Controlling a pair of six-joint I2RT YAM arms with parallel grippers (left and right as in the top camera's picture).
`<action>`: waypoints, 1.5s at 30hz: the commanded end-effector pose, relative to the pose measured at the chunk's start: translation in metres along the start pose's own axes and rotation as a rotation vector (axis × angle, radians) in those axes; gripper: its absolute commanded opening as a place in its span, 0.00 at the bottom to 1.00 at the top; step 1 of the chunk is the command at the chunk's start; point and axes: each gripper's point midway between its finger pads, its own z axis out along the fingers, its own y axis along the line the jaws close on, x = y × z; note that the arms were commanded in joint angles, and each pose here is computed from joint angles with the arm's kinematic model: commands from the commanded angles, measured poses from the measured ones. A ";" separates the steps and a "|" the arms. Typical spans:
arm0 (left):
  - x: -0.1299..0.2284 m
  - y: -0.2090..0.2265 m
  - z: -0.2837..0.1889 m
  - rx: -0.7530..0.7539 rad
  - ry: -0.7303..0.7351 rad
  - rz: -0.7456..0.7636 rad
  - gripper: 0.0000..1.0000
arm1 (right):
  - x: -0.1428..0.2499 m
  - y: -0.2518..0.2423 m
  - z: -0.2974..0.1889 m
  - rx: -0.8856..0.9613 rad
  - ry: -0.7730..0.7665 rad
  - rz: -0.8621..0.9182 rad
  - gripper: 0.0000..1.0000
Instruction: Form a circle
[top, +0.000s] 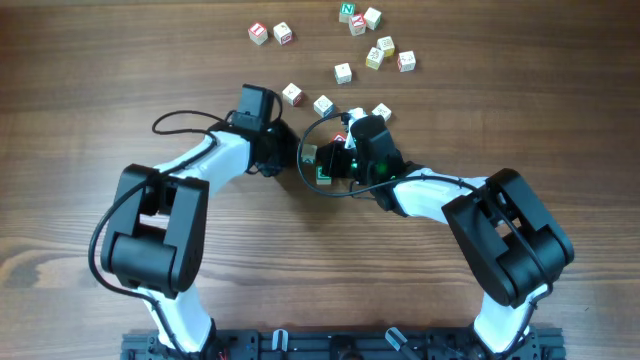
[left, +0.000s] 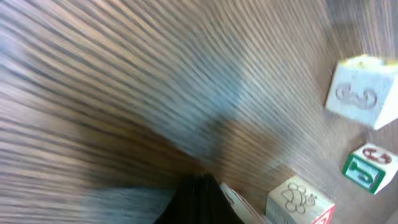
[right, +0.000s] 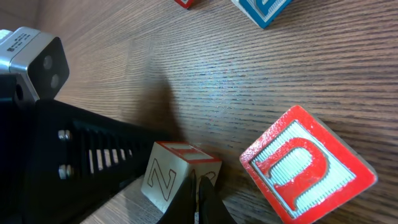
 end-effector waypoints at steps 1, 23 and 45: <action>0.035 0.051 0.032 -0.170 0.069 -0.006 0.04 | -0.005 0.001 0.007 0.008 -0.012 -0.025 0.05; -0.003 0.075 0.021 -0.213 -0.008 -0.086 0.04 | -0.021 -0.007 -0.010 0.081 -0.053 -0.036 0.05; 0.009 0.042 0.031 -0.117 -0.009 -0.005 0.04 | -0.042 0.013 -0.006 0.012 -0.078 -0.160 0.05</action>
